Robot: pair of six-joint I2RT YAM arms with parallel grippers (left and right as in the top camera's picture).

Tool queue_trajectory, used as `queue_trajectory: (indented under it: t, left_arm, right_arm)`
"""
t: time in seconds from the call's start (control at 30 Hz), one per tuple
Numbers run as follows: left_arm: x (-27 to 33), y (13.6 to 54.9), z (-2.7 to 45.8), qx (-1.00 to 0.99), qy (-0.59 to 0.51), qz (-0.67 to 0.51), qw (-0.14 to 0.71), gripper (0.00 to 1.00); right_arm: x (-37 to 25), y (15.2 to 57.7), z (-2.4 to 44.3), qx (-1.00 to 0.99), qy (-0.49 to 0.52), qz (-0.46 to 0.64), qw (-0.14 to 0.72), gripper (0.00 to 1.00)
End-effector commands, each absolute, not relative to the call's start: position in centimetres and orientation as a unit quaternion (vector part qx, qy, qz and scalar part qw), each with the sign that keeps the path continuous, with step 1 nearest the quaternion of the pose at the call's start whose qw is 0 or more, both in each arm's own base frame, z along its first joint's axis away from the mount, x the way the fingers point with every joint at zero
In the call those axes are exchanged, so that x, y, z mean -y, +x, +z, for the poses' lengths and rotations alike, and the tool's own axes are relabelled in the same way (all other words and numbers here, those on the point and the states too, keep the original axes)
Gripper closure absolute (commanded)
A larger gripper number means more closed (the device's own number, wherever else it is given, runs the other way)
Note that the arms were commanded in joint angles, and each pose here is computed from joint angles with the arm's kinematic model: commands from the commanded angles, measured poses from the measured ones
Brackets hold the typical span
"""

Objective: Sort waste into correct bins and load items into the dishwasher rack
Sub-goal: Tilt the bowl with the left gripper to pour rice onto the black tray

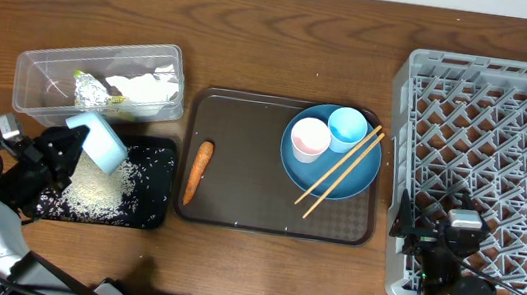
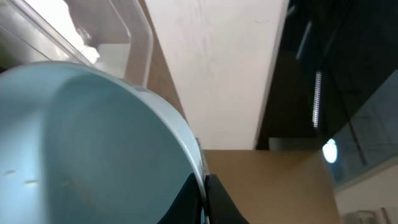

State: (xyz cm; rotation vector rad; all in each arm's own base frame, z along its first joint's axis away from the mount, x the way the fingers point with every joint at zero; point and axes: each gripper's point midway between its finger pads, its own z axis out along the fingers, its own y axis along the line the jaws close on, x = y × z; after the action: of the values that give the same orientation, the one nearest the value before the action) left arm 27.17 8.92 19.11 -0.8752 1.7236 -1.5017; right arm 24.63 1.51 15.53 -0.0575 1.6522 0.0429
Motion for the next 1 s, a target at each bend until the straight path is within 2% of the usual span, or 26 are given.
queue_trajectory:
  t: [0.0, 0.07, 0.13, 0.2, 0.27, 0.33, 0.4, 0.47, 0.53, 0.6, 0.67, 0.77, 0.83, 0.9, 0.97]
  left_arm:
    - [-8.5, 27.4, 20.2, -0.667, -0.296, -0.581, 0.361, 0.94]
    - [-9.3, 28.1, 18.4, -0.699, -0.315, -0.531, 0.361, 0.94]
    - [-8.5, 27.9, 18.4, -0.683, -0.341, -0.558, 0.326, 0.94]
    - [-7.4, 27.8, 19.9, -0.674, -0.293, -0.587, 0.34, 0.94]
    - [-7.9, 28.6, 19.1, -0.7, -0.281, -0.551, 0.357, 0.94]
    - [-7.3, 28.5, 19.0, -0.689, -0.305, -0.57, 0.328, 0.94]
    - [-6.2, 28.2, 20.5, -0.671, -0.273, -0.608, 0.326, 0.94]
    - [-6.7, 28.9, 19.5, -0.699, -0.266, -0.566, 0.345, 0.93]
    - [-7.5, 29.4, 17.4, -0.723, -0.312, -0.521, 0.33, 0.94]
    - [-6.3, 28.8, 18.4, -0.698, -0.312, -0.568, 0.305, 0.94]
    - [-5.8, 28.7, 19.7, -0.689, -0.276, -0.59, 0.319, 0.94]
    - [-7.3, 29.6, 18.3, -0.719, -0.287, -0.532, 0.343, 0.94]
    - [-6.3, 29.0, 18.9, -0.698, -0.292, -0.571, 0.318, 0.94]
    - [-5.7, 28.8, 20.4, -0.686, -0.254, -0.596, 0.331, 0.94]
    - [-7.1, 29.6, 18.8, -0.715, -0.271, -0.542, 0.349, 0.94]
  right_arm:
    - [-1.3, 24.6, 15.3, -0.738, -0.018, 0.021, 0.675, 0.01]
    - [-1.3, 24.6, 15.3, -0.738, -0.018, 0.021, 0.675, 0.01]
    - [-1.3, 24.6, 15.3, -0.738, -0.018, 0.021, 0.675, 0.01]
    - [-1.3, 24.6, 15.3, -0.738, -0.018, 0.021, 0.675, 0.01]
    - [-1.3, 24.6, 15.3, -0.738, -0.018, 0.021, 0.675, 0.01]
    - [-1.3, 24.6, 15.3, -0.738, -0.018, 0.021, 0.675, 0.01]
    - [-1.3, 24.6, 15.3, -0.738, -0.018, 0.021, 0.675, 0.01]
    - [-1.3, 24.6, 15.3, -0.738, -0.018, 0.021, 0.675, 0.01]
    - [-1.3, 24.6, 15.3, -0.738, -0.018, 0.021, 0.675, 0.01]
    - [-1.3, 24.6, 15.3, -0.738, -0.018, 0.021, 0.675, 0.01]
    - [-1.3, 24.6, 15.3, -0.738, -0.018, 0.021, 0.675, 0.01]
    - [-1.3, 24.6, 15.3, -0.738, -0.018, 0.021, 0.675, 0.01]
    - [-1.3, 24.6, 15.3, -0.738, -0.018, 0.021, 0.675, 0.01]
    - [-1.3, 24.6, 15.3, -0.738, -0.018, 0.021, 0.675, 0.01]
    - [-1.3, 24.6, 15.3, -0.738, -0.018, 0.021, 0.675, 0.01]
